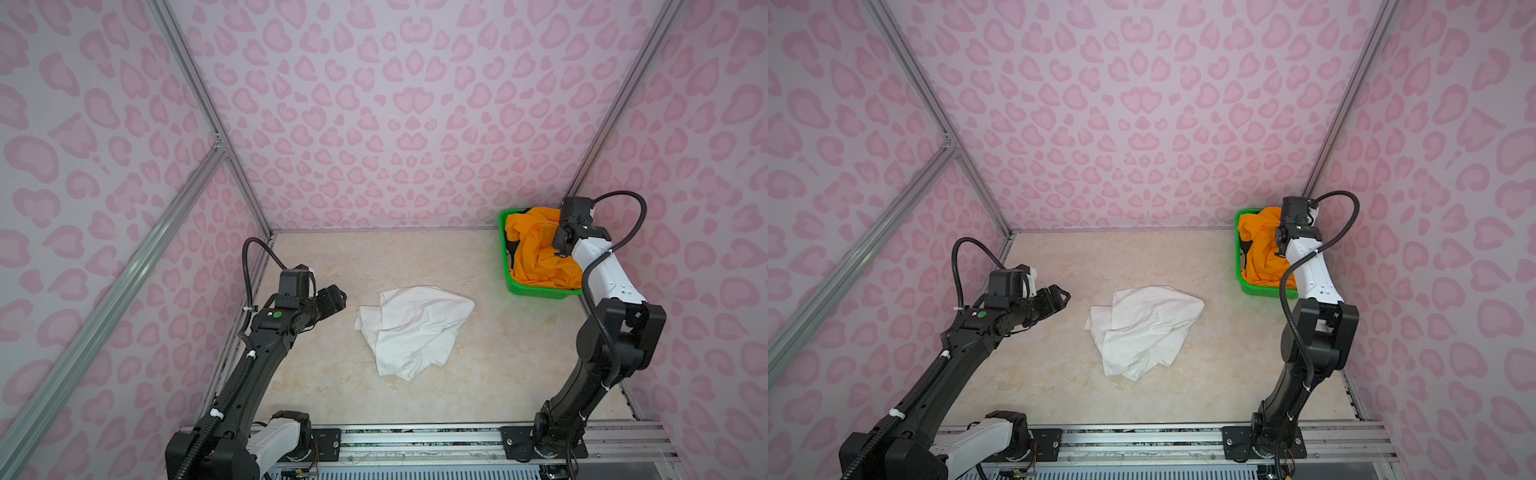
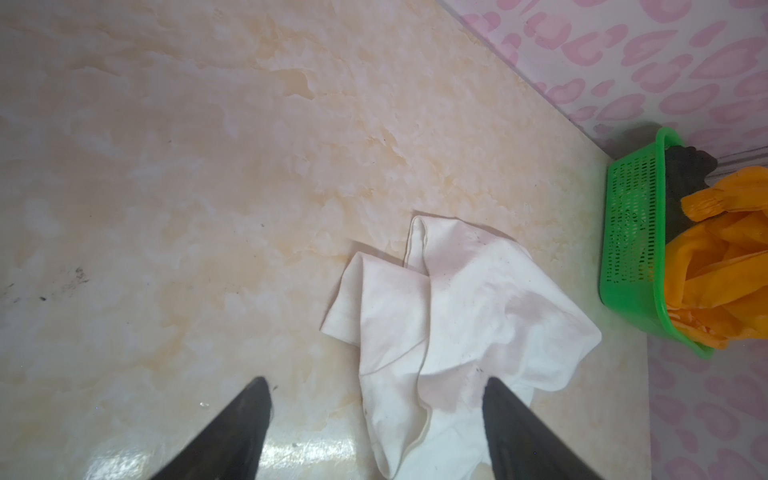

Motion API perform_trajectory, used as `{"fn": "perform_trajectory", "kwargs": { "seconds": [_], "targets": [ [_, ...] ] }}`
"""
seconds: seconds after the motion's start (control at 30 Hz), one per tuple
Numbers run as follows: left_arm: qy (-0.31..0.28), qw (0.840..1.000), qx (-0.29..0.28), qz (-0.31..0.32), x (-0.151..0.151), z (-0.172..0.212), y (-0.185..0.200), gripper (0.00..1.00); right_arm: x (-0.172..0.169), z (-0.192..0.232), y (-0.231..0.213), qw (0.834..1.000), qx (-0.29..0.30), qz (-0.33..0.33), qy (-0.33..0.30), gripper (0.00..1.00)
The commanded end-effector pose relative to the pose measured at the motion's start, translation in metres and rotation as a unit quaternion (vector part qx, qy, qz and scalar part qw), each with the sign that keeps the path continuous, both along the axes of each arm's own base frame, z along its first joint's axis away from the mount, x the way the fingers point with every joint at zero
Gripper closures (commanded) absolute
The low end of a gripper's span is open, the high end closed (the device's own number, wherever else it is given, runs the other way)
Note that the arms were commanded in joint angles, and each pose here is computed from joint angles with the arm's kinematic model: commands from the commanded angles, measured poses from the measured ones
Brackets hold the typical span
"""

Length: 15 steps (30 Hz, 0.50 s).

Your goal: Fold and stack the mixed laundry pile

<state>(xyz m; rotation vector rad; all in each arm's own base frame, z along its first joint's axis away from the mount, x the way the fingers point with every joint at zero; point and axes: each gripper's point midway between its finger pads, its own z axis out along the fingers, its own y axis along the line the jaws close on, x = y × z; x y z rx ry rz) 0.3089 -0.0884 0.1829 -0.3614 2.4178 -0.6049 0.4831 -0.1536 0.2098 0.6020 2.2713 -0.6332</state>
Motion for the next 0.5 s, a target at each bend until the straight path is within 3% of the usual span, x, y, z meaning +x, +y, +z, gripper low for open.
{"fn": "perform_trajectory", "kwargs": {
  "seconds": [0.0,0.13,0.33,0.47],
  "targets": [
    [-0.017,1.0,0.005,-0.026,0.003,0.009,-0.008,0.18,-0.005,-0.047,0.01,0.997,0.057,0.009,0.052,1.0],
    [-0.008,0.999,0.015,-0.047,-0.002,0.007,-0.017,0.18,-0.008,-0.044,0.024,0.995,0.079,0.031,0.057,0.97],
    [0.008,0.997,0.03,-0.07,-0.008,-0.003,-0.03,0.18,-0.029,0.057,0.044,0.997,0.028,0.076,-0.02,0.48],
    [0.02,0.997,0.031,-0.074,-0.01,-0.013,-0.036,0.18,-0.05,0.101,0.063,0.993,-0.006,0.103,-0.047,0.34]
  ]
}}
